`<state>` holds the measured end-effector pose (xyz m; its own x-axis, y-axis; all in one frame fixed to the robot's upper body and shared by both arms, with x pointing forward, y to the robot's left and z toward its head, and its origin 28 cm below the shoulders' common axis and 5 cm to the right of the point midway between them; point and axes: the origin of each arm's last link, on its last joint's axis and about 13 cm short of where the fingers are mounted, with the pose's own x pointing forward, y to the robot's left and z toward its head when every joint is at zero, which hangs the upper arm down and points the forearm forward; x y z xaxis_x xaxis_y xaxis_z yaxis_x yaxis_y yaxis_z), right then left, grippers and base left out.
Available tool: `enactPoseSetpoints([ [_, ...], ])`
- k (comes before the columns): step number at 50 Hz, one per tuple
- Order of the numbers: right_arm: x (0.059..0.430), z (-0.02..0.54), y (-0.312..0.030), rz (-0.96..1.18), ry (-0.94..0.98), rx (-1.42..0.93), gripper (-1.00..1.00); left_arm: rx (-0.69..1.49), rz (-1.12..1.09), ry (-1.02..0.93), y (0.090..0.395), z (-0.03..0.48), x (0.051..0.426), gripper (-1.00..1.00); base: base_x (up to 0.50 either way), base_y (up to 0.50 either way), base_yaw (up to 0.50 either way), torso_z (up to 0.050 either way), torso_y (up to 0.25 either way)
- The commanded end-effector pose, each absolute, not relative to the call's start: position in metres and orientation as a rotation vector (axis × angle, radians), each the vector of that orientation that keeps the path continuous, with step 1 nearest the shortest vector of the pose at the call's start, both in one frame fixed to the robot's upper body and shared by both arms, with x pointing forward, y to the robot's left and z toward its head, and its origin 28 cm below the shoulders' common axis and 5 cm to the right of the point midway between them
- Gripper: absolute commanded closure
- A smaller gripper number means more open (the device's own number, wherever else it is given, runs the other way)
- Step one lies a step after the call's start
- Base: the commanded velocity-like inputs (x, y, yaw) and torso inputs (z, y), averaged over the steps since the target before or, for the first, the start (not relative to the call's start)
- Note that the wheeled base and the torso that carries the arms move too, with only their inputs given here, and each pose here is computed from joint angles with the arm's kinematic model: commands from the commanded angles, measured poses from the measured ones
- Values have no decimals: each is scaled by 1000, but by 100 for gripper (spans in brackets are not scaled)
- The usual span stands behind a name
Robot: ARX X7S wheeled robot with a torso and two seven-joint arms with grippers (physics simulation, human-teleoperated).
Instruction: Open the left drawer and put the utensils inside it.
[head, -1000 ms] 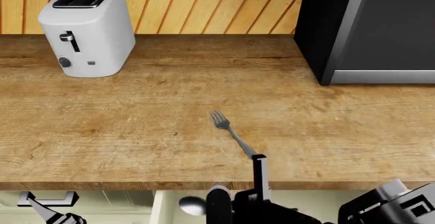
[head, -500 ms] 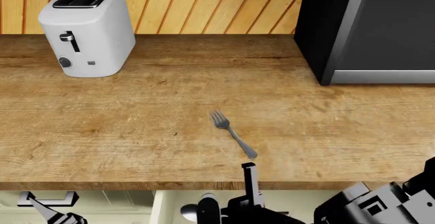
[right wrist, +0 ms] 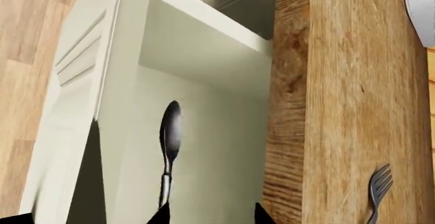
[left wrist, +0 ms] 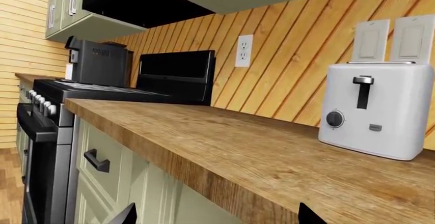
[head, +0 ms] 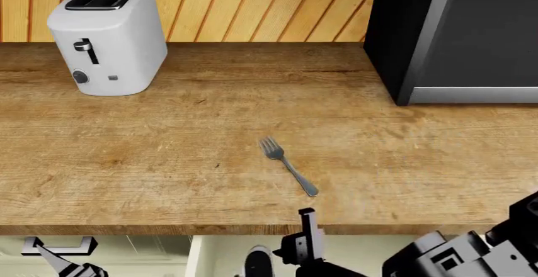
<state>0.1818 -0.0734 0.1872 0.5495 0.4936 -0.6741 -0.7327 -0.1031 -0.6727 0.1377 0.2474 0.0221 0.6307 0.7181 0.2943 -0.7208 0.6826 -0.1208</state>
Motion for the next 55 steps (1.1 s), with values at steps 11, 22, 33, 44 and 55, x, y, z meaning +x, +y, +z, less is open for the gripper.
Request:
enactPoseSetpoints([
  [11, 183, 191, -83, 1012, 221, -1325, -100, 8, 822, -339, 247, 23, 138, -100, 0, 0, 0, 0, 0],
  [22, 181, 203, -88, 987, 184, -1302, -100, 8, 821, -341, 247, 24, 137, -100, 0, 0, 0, 0, 0],
  [33, 184, 224, -95, 952, 96, -1195, -100, 5, 822, -344, 247, 24, 137, -100, 0, 0, 0, 0, 0],
  [44, 191, 242, -98, 912, 43, -1077, -100, 6, 823, -347, 247, 24, 137, -100, 0, 0, 0, 0, 0],
  [55, 207, 258, -105, 844, 62, -880, -100, 8, 822, -356, 247, 25, 137, -100, 0, 0, 0, 0, 0],
])
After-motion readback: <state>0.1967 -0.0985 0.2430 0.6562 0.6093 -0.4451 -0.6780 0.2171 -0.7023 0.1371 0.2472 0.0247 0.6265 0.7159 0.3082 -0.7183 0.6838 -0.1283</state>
